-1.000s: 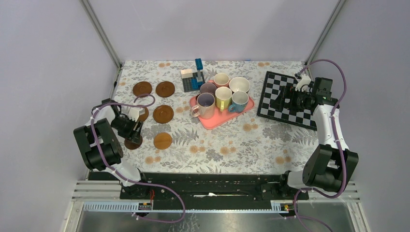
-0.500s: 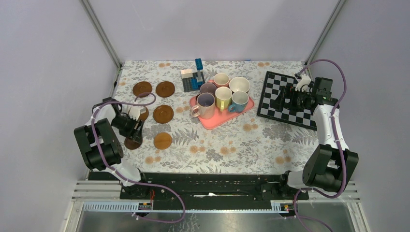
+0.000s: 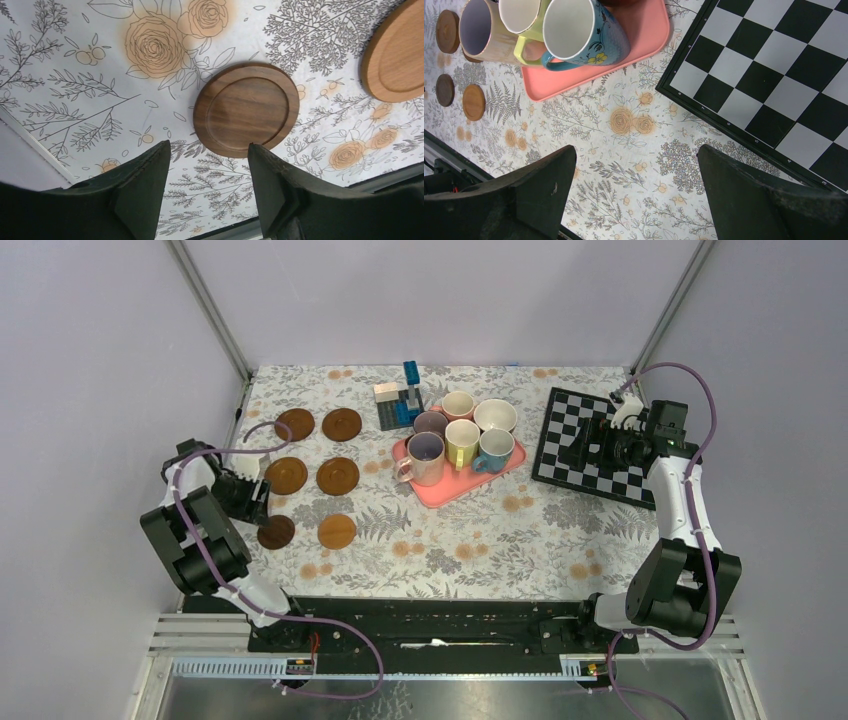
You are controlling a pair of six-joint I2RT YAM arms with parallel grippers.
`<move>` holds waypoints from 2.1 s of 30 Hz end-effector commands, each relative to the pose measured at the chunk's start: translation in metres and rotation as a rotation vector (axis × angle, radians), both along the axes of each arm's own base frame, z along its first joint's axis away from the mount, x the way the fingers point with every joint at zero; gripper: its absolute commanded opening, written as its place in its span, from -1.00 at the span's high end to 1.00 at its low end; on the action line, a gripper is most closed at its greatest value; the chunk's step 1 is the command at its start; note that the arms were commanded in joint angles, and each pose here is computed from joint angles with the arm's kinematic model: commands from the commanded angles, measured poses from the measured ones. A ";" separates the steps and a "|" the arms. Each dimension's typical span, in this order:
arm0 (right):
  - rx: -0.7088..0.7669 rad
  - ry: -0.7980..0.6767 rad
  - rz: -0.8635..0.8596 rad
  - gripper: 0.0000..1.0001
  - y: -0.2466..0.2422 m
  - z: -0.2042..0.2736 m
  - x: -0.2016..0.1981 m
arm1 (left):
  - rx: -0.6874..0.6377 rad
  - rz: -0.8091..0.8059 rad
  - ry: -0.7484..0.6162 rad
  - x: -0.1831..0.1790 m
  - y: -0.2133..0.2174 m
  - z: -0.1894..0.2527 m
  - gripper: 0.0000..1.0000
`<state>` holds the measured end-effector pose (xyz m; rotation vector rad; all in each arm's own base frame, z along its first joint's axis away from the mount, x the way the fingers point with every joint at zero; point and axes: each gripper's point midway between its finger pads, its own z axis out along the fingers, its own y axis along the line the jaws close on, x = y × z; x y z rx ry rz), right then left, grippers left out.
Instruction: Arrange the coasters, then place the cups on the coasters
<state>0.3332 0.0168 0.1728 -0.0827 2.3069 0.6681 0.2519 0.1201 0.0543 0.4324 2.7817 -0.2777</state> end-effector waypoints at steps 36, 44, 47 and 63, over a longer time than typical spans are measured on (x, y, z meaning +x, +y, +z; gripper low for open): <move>0.003 -0.041 0.011 -0.97 0.001 0.010 0.000 | -0.039 -0.018 -0.027 0.007 -0.008 -0.002 -0.34; 0.000 -0.050 0.026 -0.97 0.003 0.014 -0.001 | 0.028 0.011 -0.166 0.043 0.001 0.047 -0.48; 0.003 -0.048 0.031 -0.97 0.003 0.016 -0.002 | 0.037 -0.027 -0.206 0.054 -0.015 0.062 -0.52; 0.001 -0.064 0.055 -0.97 0.007 0.023 -0.006 | -0.136 -0.465 -0.394 0.100 -0.228 0.129 -0.80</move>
